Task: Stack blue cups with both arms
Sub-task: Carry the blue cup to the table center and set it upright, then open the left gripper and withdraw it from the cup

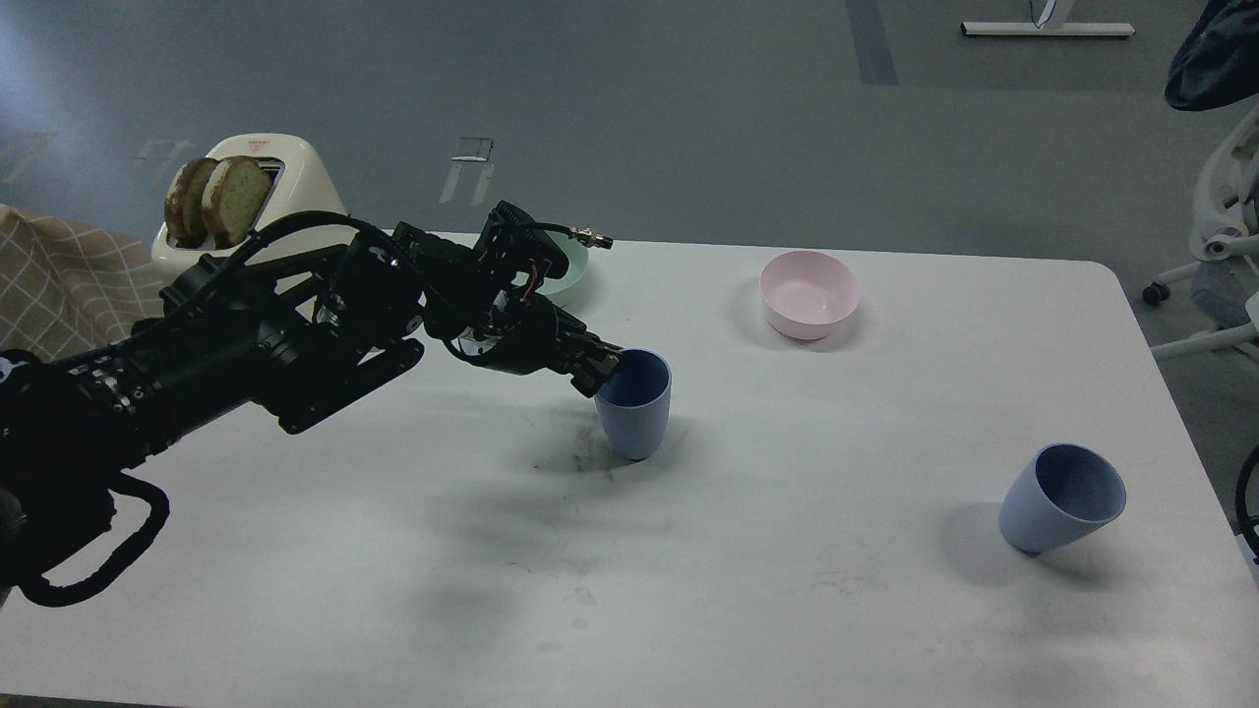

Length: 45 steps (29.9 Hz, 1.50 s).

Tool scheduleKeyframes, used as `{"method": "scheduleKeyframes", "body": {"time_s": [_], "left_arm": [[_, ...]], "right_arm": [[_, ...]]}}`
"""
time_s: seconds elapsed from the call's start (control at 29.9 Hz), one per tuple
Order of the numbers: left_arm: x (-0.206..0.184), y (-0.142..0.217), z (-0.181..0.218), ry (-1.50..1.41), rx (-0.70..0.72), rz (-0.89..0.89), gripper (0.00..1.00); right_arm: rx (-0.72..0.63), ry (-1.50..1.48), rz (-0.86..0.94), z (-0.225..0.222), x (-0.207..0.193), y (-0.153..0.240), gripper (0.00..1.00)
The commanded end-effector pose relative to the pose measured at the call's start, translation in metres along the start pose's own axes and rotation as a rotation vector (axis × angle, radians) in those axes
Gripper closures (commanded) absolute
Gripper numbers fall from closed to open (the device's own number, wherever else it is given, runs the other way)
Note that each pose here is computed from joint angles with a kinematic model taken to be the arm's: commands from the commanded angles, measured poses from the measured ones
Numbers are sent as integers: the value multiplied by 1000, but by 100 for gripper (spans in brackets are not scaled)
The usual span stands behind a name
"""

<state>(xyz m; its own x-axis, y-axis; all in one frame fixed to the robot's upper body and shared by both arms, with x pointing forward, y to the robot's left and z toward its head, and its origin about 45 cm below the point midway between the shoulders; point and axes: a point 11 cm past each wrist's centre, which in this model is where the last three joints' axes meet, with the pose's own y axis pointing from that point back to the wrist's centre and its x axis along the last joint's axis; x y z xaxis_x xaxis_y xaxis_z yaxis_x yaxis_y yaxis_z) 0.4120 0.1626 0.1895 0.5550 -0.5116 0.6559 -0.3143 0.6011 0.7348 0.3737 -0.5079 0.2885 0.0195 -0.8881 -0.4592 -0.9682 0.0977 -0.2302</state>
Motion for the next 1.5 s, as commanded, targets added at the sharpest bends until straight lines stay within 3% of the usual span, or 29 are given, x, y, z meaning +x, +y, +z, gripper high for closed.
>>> {"method": "scheduleKeyframes", "body": {"time_s": [0.0,0.07,0.13,0.17,0.2,0.43,0.53,0.67,0.97,1.24,1.37,1.47], "left_arm": [[1,0,0,4,-2,3,96],[2,0,1,6,-4,7,90],[6,-2,4,2,-11,17,65],[8,-2,4,-3,-12,29,39],[10,-3,6,-9,-17,43,24],[16,1,7,13,-32,69,19],[26,6,7,36,-46,100,13],[60,38,-5,160,-80,248,4],[103,124,-44,585,-253,691,3],[69,211,-101,1053,-483,1204,2],[40,228,-119,1227,-572,1366,2],[15,236,-131,1338,-620,1468,2]], "right_arm": [[0,-6,-2,2,-2,-1,0],[2,-5,-6,1,-3,-1,0],[6,-3,-13,0,-5,-1,0],[5,-3,-14,0,-5,-1,0],[6,-3,-14,0,-5,-1,0],[5,-4,-15,1,-6,-1,0],[5,-3,-16,0,-6,-2,0],[-18,60,-53,-7,-14,-3,0],[-84,338,-195,-34,-45,9,0],[-186,777,-289,-30,-69,23,0],[-203,1041,-378,-41,-82,33,0],[-237,1222,-519,-20,-105,38,0]]}}
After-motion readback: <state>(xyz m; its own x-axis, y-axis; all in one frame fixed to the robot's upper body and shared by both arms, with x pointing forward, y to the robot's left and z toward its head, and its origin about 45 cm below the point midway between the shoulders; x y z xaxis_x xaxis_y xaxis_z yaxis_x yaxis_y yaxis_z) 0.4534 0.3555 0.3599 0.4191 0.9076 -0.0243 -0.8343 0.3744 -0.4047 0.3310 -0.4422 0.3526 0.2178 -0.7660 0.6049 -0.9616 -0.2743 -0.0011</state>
